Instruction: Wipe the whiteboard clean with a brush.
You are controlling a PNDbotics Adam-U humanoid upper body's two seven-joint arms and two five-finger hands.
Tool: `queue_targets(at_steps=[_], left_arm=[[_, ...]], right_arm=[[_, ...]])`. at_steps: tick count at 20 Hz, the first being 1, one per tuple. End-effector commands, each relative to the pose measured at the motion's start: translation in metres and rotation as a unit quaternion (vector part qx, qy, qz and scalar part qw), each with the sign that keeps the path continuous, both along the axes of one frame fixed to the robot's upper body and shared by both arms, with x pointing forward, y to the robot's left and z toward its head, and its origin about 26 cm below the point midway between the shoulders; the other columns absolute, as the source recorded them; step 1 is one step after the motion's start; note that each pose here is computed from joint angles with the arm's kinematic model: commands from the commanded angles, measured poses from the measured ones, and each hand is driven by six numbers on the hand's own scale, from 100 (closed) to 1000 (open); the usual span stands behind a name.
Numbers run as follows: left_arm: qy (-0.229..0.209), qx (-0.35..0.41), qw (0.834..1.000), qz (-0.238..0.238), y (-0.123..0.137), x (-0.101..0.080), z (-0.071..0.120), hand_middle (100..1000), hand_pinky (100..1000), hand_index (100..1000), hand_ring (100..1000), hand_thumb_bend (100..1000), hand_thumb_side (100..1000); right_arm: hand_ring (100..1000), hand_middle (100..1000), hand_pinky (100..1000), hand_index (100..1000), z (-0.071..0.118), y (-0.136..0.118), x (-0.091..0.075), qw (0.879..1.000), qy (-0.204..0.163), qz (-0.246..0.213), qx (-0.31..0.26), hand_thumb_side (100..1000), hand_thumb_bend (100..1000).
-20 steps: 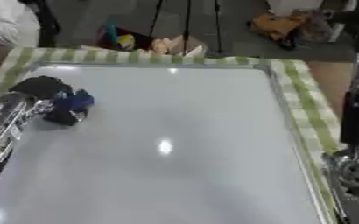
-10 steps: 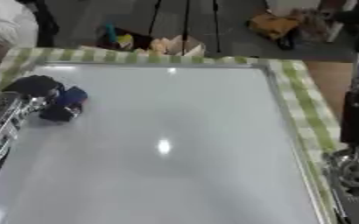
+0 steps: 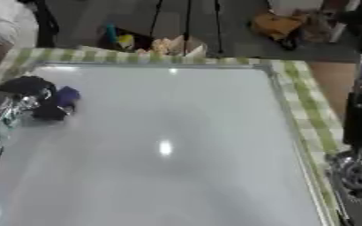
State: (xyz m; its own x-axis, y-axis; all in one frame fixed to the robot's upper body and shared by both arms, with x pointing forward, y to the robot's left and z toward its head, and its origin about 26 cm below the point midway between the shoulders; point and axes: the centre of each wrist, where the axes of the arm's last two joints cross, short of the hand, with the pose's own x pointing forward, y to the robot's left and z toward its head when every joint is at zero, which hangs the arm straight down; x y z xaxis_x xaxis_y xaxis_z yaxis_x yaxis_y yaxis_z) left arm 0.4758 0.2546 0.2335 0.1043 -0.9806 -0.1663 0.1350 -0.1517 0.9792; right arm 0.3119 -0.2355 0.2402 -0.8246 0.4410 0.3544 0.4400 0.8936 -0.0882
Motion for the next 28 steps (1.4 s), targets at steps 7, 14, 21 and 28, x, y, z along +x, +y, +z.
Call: queue_targets(at_steps=[7, 14, 21, 28], left_arm=[[-0.006, -0.007, 0.999, 0.049, 0.028, 0.001, 0.005, 415, 242, 634, 443, 100, 747], [0.004, -0.006, 1.0, 0.024, 0.021, 0.0, 0.001, 411, 240, 631, 440, 100, 752], [0.019, 0.014, 0.999, -0.025, 0.003, -0.003, -0.002, 411, 244, 631, 441, 100, 752], [0.023, 0.036, 0.997, -0.061, -0.012, -0.007, -0.002, 411, 248, 632, 442, 100, 752]], right_arm=[[923, 656, 846, 857, 0.007, -0.002, -0.002, 1.0, -0.014, -0.002, -0.001, 1000, 100], [923, 657, 846, 857, 0.007, -0.002, -0.002, 1.0, -0.015, -0.002, 0.0, 1000, 100], [922, 657, 845, 857, 0.008, -0.002, -0.002, 1.0, -0.016, -0.003, 0.003, 1000, 100], [921, 657, 845, 857, 0.008, -0.002, -0.002, 1.0, -0.017, -0.002, 0.003, 1000, 100]])
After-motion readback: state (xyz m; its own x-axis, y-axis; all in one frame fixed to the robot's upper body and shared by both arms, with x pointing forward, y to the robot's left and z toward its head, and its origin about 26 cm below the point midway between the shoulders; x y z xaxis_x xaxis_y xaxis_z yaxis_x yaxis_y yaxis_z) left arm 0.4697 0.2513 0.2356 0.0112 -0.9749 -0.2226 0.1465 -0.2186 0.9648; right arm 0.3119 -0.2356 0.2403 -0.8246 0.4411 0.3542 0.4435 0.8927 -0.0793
